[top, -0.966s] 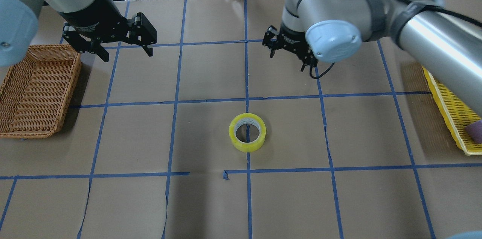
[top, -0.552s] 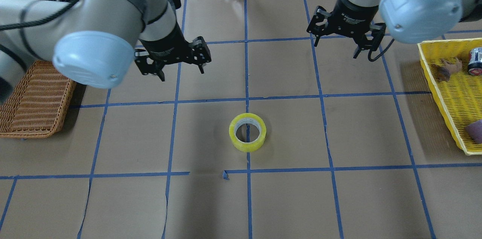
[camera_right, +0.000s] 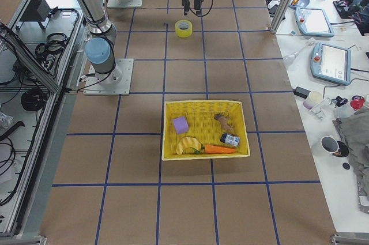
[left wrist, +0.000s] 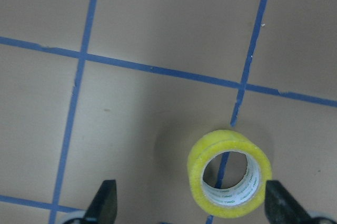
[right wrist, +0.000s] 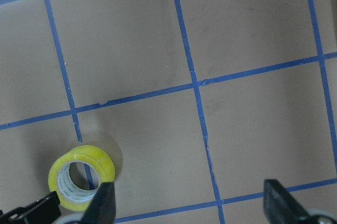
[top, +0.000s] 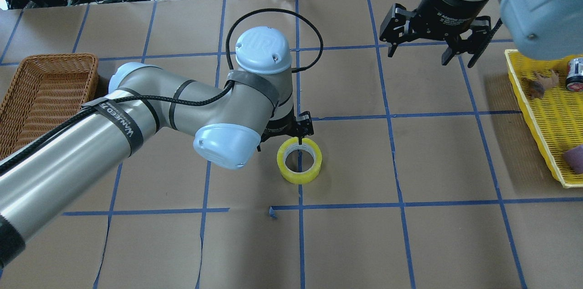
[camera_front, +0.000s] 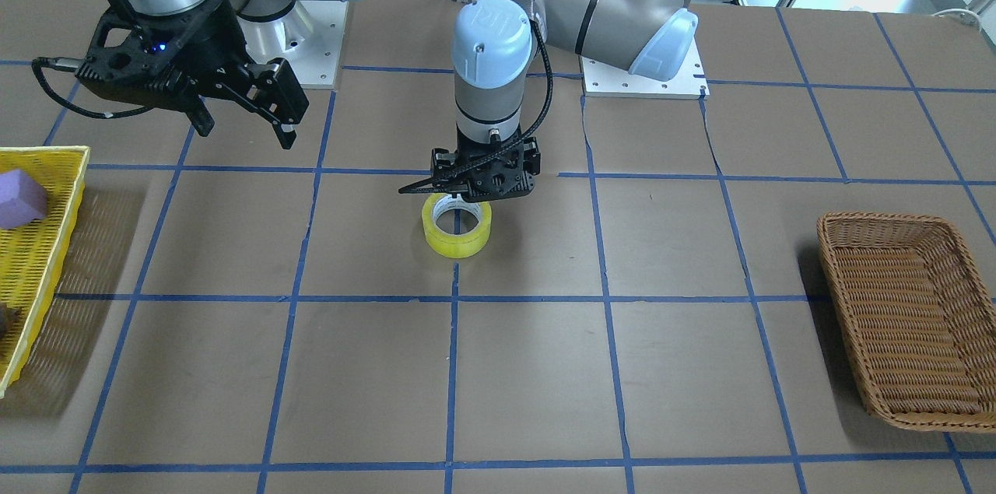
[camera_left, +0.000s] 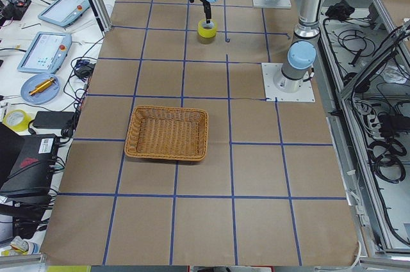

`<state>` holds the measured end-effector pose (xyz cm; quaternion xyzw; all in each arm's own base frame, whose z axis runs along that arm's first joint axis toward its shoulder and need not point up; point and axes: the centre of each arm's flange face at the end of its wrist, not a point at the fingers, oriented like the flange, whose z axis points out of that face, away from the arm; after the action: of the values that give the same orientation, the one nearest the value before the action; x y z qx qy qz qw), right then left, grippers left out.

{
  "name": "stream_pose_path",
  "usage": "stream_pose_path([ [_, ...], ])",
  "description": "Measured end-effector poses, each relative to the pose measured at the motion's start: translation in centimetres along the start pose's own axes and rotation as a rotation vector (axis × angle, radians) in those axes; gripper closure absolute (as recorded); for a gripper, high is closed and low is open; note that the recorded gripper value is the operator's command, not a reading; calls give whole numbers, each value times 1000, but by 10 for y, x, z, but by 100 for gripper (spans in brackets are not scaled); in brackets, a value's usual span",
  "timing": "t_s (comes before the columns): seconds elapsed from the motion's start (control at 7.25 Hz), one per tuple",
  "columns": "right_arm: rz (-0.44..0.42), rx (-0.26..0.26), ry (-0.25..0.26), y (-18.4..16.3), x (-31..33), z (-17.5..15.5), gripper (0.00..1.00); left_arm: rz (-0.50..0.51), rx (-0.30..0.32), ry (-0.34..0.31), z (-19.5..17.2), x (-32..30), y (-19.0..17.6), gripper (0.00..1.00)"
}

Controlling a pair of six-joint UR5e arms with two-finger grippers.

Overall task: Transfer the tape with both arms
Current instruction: 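Lower the left gripper onto the tape roll and grasp its rim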

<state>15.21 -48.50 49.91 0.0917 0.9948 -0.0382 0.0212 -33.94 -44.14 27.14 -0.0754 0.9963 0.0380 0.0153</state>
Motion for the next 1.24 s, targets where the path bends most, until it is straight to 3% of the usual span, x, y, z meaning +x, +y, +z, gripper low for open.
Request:
stream_pose_path([
  [0.55,-117,-26,15,8,3,7,0,8,-23,-15,54,11,-11,2],
  [0.69,-152,-26,17,8,3,7,0,10,-22,-18,64,12,-13,14],
  [1.1,-174,-27,16,9,6,6,0,8,-41,-26,84,8,-9,100],
  [1.24,-176,-28,17,9,6,6,0,8,-40,-24,84,7,-9,100],
])
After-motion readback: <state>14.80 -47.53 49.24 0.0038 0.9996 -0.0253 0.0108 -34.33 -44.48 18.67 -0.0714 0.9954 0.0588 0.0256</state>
